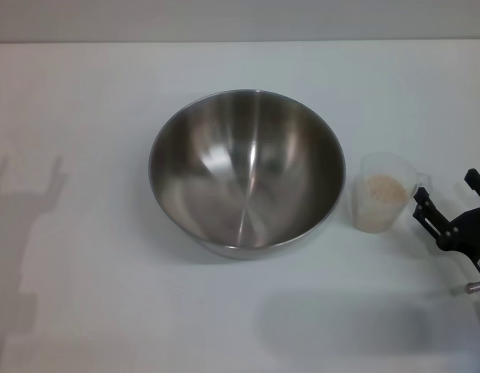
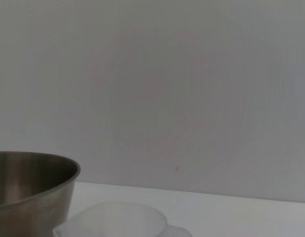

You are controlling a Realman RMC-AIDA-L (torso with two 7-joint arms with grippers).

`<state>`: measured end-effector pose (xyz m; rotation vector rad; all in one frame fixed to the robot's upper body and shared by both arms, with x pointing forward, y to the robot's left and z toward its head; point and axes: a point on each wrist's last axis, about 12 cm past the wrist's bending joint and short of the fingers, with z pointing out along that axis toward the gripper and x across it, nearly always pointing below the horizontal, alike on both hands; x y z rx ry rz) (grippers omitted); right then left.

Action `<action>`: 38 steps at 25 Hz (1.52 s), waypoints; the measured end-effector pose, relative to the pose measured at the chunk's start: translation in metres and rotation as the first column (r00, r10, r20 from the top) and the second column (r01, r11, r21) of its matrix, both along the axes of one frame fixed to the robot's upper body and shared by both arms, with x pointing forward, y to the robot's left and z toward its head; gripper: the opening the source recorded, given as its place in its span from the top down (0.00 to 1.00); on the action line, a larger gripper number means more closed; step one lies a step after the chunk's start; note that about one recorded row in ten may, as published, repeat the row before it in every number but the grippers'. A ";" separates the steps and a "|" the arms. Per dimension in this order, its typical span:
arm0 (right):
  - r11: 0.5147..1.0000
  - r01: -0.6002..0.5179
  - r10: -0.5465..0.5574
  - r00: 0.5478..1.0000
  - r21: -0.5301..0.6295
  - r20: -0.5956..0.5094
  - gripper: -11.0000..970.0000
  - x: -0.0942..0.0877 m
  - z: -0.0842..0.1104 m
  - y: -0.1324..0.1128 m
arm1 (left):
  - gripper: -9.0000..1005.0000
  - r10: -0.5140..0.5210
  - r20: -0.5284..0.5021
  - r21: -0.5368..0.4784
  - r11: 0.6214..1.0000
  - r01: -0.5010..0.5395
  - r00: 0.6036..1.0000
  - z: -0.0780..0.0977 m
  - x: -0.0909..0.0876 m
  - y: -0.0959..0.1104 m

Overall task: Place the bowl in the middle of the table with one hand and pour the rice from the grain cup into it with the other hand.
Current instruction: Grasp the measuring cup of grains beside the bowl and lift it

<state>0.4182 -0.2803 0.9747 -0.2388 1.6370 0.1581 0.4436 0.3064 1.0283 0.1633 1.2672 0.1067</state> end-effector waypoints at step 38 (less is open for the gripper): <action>1.000 0.006 -0.006 1.000 0.001 0.013 0.14 0.005 0.002 -0.001 | 0.14 0.002 -0.027 0.002 1.000 -0.002 1.000 -0.003 0.001 0.000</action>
